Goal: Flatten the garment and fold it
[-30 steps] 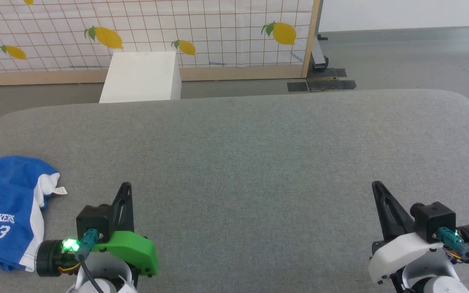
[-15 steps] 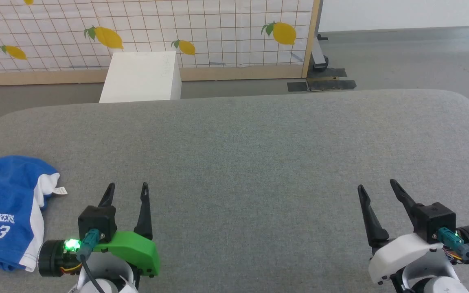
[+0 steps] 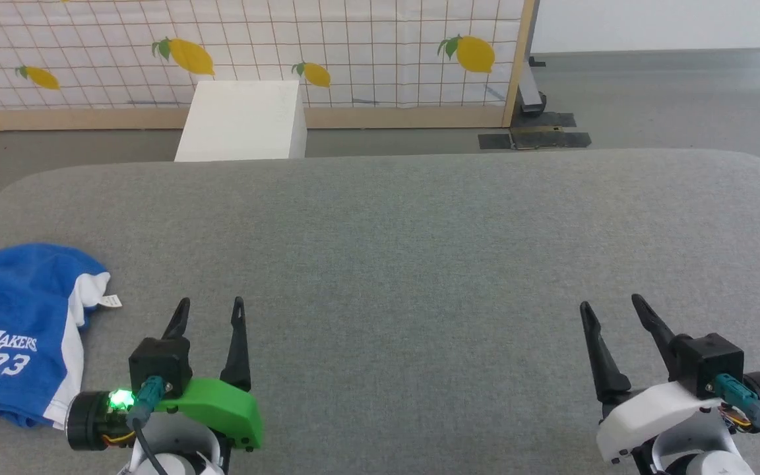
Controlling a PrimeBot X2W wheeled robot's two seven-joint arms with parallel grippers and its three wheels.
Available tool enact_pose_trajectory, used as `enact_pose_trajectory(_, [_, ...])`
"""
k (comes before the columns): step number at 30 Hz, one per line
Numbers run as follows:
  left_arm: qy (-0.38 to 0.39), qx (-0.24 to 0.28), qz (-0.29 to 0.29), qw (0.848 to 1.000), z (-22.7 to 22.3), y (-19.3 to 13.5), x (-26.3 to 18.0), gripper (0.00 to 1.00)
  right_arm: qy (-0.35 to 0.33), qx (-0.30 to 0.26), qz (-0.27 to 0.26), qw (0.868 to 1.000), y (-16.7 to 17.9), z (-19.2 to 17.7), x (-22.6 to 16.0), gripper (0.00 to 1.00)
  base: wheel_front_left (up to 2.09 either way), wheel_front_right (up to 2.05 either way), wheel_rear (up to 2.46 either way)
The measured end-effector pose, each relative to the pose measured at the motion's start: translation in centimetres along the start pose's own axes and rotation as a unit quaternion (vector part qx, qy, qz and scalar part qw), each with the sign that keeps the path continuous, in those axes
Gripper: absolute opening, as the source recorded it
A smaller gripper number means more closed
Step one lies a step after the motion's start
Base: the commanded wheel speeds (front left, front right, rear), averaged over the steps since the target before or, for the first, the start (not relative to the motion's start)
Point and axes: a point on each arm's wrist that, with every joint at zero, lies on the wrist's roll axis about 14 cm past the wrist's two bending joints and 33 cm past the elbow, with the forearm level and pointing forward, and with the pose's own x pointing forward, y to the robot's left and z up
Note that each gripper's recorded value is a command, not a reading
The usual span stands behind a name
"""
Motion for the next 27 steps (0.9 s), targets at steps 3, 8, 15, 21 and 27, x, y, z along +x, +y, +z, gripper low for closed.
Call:
enact_pose_trajectory(3, [-0.003,-0.002,0.005,1.000,0.0,0.4,-0.2,1.00,-0.001,0.004,0.005,1.000,0.3,-0.1,0.2,1.00,0.00,0.00,0.00])
enact_pose_trajectory(8, [-0.007,-0.002,0.020,1.000,0.1,1.2,-0.6,1.00,-0.002,0.010,0.015,1.000,1.0,-0.2,0.6,1.00,0.00,0.00,0.00])
enact_pose_trajectory(15, [-0.010,-0.003,0.036,0.999,0.1,2.2,-1.3,1.00,-0.003,0.019,0.032,0.999,2.1,-0.4,1.1,1.00,0.00,0.00,0.00])
enact_pose_trajectory(21, [-0.012,-0.005,0.053,0.998,0.0,3.1,-2.0,1.00,-0.005,0.026,0.049,0.998,3.2,-0.5,1.7,1.00,0.00,0.00,0.00])
enact_pose_trajectory(27, [-0.013,-0.007,0.072,0.997,-0.1,4.2,-2.8,1.00,-0.004,0.035,0.068,0.997,4.4,-0.7,2.3,1.00,0.00,0.00,0.00])
